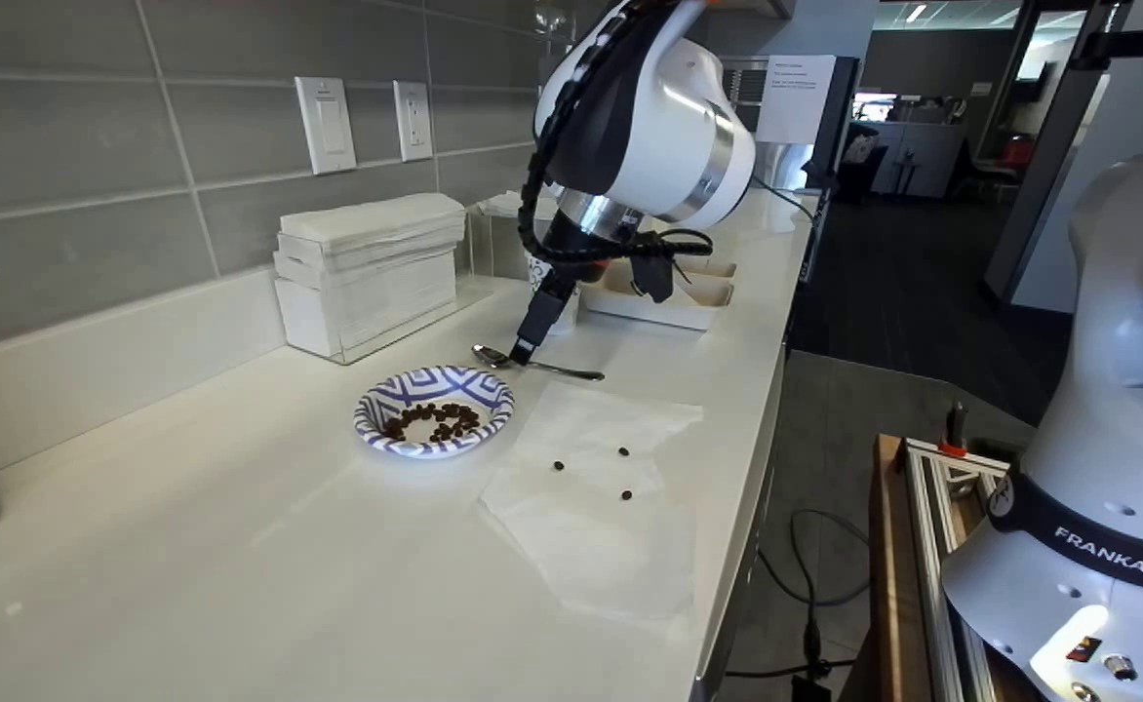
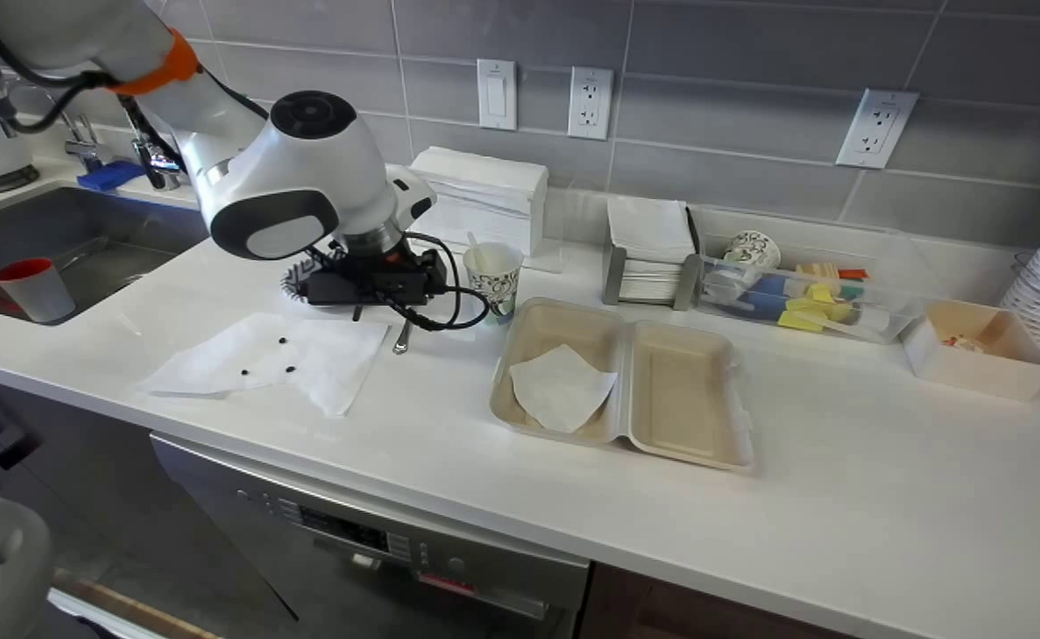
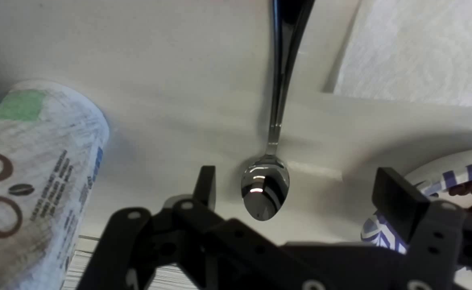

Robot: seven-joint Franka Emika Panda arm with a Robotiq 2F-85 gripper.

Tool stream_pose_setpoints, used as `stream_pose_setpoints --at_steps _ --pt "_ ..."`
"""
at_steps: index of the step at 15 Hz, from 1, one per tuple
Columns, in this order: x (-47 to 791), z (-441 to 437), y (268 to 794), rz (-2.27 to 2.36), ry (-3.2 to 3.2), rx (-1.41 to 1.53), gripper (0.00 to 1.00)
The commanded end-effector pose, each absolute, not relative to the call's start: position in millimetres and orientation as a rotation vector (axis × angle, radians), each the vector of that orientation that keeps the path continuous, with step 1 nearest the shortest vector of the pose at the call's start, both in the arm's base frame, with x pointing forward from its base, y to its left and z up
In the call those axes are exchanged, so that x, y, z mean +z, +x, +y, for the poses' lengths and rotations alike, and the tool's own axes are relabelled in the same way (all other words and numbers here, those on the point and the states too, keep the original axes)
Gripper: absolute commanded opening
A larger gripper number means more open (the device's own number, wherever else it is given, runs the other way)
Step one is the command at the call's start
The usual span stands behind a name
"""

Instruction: Use the spoon to scoop up contents in the bowl and put them on the tissue

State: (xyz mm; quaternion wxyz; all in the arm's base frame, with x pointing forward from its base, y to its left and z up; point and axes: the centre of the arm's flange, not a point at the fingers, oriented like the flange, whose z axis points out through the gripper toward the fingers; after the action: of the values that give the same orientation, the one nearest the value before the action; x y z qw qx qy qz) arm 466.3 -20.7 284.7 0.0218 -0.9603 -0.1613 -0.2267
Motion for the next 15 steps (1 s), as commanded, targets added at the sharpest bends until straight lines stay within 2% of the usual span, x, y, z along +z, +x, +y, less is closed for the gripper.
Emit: stream_pose_setpoints --at_steps 1,6,7,9,10,13,15 --pt "265.0 -25.5 472.0 -0.491 -2.964 -0.684 1.00" --pt "259.2 -25.4 472.8 -0.471 -2.962 -0.674 1.00" --pt "258.6 -25.5 472.8 -0.468 -2.962 -0.674 0.96" --pt "257.4 -25.8 473.0 -0.460 -2.962 -0.668 0.71" --pt "257.1 -25.9 473.4 -0.456 -2.963 -0.670 0.69" --pt "255.6 -26.2 474.1 -0.443 -2.966 -0.670 0.43" --pt "255.0 -26.0 474.3 -0.434 -2.966 -0.665 0.33"
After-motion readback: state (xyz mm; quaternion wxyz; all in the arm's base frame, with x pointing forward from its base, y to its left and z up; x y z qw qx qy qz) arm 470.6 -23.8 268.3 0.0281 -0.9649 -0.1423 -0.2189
